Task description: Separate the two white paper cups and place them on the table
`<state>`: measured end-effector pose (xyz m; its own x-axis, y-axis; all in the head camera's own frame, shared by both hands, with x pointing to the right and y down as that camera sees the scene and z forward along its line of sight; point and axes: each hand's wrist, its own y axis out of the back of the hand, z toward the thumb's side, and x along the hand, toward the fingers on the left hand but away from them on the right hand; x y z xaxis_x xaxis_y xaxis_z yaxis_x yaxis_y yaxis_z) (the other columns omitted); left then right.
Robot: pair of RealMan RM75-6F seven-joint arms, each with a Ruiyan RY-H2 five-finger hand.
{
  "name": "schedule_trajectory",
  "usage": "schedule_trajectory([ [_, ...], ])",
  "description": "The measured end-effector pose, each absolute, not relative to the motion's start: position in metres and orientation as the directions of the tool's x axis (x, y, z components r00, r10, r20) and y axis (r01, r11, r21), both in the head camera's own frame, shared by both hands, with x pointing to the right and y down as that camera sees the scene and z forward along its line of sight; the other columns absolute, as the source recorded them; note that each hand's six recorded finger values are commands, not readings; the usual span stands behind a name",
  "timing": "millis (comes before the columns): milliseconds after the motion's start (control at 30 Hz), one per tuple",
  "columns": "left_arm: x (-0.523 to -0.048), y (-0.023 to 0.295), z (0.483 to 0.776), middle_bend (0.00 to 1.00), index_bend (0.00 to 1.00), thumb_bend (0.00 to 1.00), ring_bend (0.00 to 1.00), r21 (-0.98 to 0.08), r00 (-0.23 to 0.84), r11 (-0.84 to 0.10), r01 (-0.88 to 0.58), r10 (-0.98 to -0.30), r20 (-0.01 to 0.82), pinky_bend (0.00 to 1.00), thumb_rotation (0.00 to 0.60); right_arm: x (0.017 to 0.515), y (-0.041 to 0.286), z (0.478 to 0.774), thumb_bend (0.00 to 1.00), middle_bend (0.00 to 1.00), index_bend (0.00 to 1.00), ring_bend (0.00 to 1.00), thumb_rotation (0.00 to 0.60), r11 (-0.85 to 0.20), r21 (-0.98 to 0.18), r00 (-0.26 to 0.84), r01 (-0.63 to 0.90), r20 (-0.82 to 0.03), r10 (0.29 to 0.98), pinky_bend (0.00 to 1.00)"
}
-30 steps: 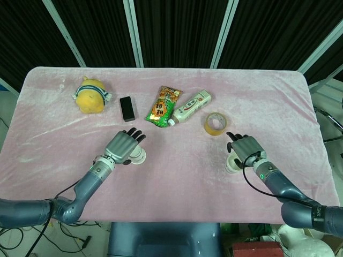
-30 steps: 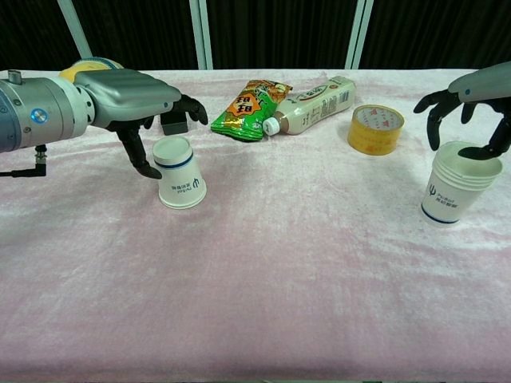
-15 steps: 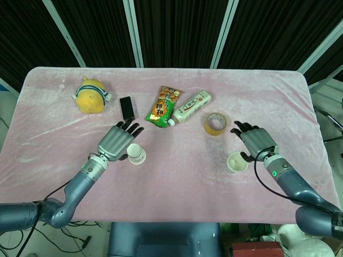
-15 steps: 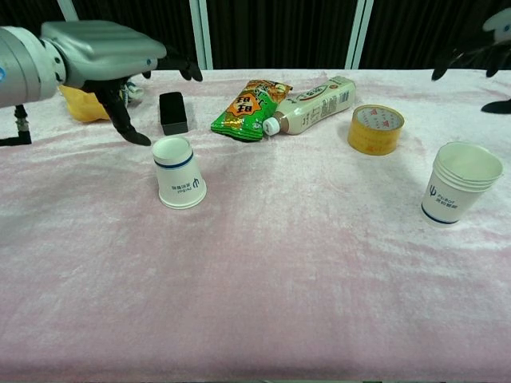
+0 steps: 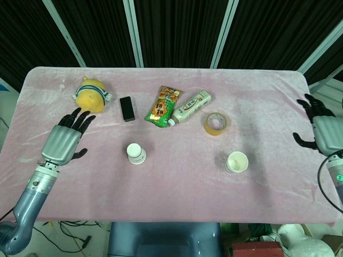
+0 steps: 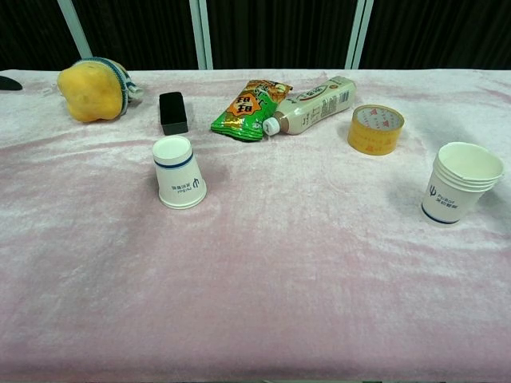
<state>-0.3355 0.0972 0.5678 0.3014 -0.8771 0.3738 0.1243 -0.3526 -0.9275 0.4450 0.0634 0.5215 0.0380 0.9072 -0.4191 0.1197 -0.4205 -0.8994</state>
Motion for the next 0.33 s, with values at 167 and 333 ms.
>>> schedule_trajectory([
  [167, -0.392, 0.135, 0.568, 0.1, 0.13, 0.15, 0.0, -0.924, 0.255, -0.375, 0.071, -0.889, 0.381, 0.2, 0.6, 0.494, 0.122, 0.517, 0.22, 0.0, 0.13, 0.06, 0.6, -0.377, -0.922, 0.053, 0.091, -0.374, 0.926, 0.2],
  [333, -0.444, 0.172, 0.564, 0.09, 0.13, 0.15, 0.0, -0.919, 0.165, -0.391, 0.046, -0.905, 0.393, 0.18, 0.6, 0.508, 0.183, 0.521, 0.21, 0.0, 0.13, 0.06, 0.6, -0.414, -0.907, 0.041, 0.083, -0.412, 0.91, 0.2],
])
